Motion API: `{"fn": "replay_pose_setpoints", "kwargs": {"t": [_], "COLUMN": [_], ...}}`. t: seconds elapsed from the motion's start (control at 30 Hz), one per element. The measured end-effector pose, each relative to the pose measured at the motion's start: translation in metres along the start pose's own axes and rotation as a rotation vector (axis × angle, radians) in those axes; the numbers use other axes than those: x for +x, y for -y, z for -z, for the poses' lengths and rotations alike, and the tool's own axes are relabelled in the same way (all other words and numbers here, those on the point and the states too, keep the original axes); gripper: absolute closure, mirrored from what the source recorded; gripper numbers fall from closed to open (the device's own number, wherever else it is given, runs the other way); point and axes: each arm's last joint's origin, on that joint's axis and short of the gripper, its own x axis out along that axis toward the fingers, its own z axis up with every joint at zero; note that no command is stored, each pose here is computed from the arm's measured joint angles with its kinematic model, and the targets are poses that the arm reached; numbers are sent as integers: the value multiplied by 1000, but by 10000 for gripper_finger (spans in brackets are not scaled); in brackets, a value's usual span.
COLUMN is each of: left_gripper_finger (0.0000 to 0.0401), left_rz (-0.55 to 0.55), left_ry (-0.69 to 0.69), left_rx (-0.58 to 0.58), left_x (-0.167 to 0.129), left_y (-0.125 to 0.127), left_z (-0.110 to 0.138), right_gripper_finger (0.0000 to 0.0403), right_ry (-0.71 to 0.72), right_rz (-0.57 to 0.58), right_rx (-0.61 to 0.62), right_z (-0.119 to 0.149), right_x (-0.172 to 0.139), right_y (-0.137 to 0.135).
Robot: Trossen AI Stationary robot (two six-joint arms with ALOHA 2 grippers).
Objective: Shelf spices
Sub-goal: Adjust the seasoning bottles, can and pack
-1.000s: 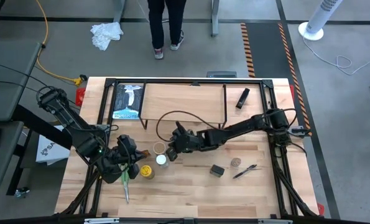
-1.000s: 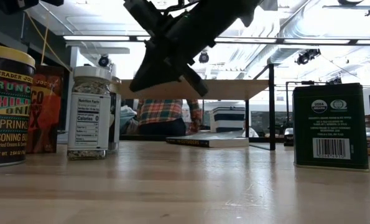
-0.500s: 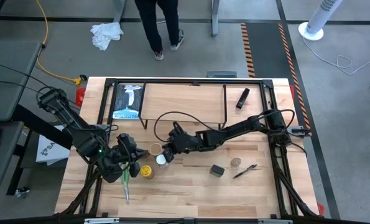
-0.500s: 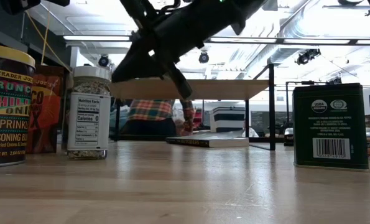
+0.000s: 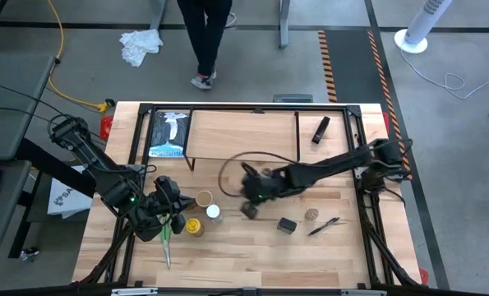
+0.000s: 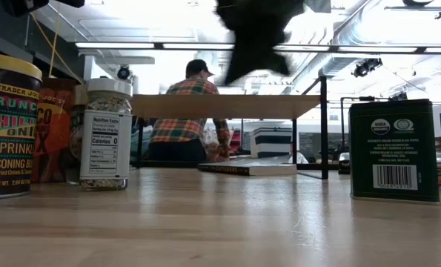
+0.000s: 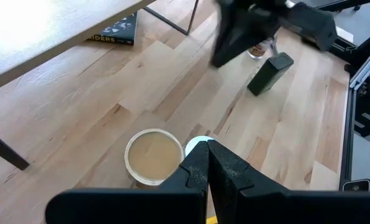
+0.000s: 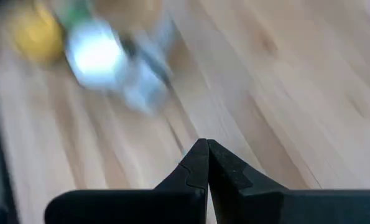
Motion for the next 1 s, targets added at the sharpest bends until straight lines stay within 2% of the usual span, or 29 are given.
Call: {"fn": "replay_pose_setpoints", "kwargs": {"t": [0.1,0.2,0.3,0.53,0.63,0.8,1.0], "left_gripper_finger": [401,401,401,401,401,401,401], "left_rz": [1,1,-3,-12,-10,-6,-5], "left_ry": [1,1,11,24,25,19,17], "left_rx": [21,43,50,47,44,35,32], "left_x": [0,0,0,1,0,0,1], "left_y": [0,0,0,-1,-1,0,0], "left_z": [0,0,0,-2,-2,-2,-2], "right_gripper_finger": [403,403,403,403,403,403,403], "right_ry": [-164,-273,-294,-251,-259,-247,-166], "right_rz": [130,285,316,198,101,26,-147], "right_rx": [-25,-1,93,345,381,430,504], "right_z": [30,67,97,133,140,147,138], "right_x": [-31,-49,-57,-47,-39,-28,-5], "right_y": [-1,2,7,23,17,4,-14]}}
